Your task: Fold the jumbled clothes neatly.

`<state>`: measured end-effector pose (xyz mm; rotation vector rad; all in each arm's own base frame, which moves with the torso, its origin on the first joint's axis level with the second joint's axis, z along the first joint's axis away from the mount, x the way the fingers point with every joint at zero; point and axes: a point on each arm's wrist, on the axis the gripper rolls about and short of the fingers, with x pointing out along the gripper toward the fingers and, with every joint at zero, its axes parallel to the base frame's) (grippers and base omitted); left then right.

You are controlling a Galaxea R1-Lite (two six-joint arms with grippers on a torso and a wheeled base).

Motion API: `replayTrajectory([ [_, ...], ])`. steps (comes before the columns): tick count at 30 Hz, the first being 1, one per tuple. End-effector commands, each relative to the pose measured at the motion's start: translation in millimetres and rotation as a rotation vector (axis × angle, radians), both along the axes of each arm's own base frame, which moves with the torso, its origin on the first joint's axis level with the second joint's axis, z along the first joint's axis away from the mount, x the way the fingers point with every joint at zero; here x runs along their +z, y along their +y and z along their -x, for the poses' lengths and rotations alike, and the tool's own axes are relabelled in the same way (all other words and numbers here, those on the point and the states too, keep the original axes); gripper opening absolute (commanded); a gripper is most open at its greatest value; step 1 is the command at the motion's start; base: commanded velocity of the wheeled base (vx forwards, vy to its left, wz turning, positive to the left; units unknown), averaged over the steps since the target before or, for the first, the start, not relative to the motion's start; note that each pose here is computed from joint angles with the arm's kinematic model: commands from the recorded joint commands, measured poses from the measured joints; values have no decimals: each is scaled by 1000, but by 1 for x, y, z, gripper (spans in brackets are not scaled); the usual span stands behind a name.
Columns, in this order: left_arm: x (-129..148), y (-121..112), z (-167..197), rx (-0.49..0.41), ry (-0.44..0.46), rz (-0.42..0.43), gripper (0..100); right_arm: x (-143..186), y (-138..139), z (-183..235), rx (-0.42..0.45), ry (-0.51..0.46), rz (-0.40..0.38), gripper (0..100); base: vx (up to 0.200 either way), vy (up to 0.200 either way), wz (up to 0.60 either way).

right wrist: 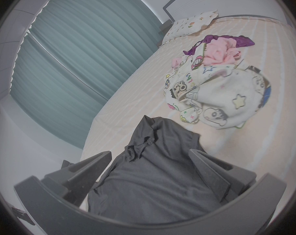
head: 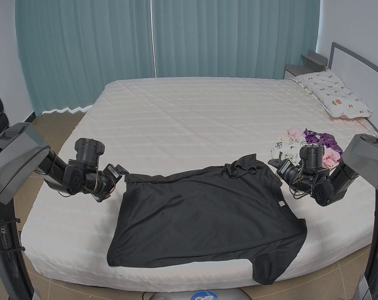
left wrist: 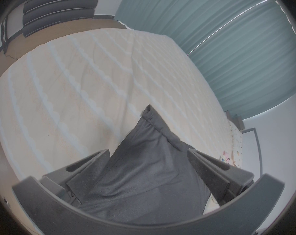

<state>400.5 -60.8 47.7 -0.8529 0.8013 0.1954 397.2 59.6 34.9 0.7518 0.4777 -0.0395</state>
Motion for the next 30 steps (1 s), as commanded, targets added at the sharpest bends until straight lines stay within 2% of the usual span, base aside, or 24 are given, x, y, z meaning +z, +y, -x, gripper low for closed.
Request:
replayTrajectory([
  [1,-10,-8,-6,24,27,29,100,17,-4,15,1,-22,0,100,0,0,0],
  [7,-10,-17,-4,13,34,39,100,17,-3,15,2,-22,0,100,0,0,0],
  [13,-10,-20,-4,7,31,40,100,14,-3,15,2,-15,1,100,0,-200,0],
  [30,-8,-22,-6,18,22,52,100,-1,5,15,23,25,6,100,0,0,0],
])
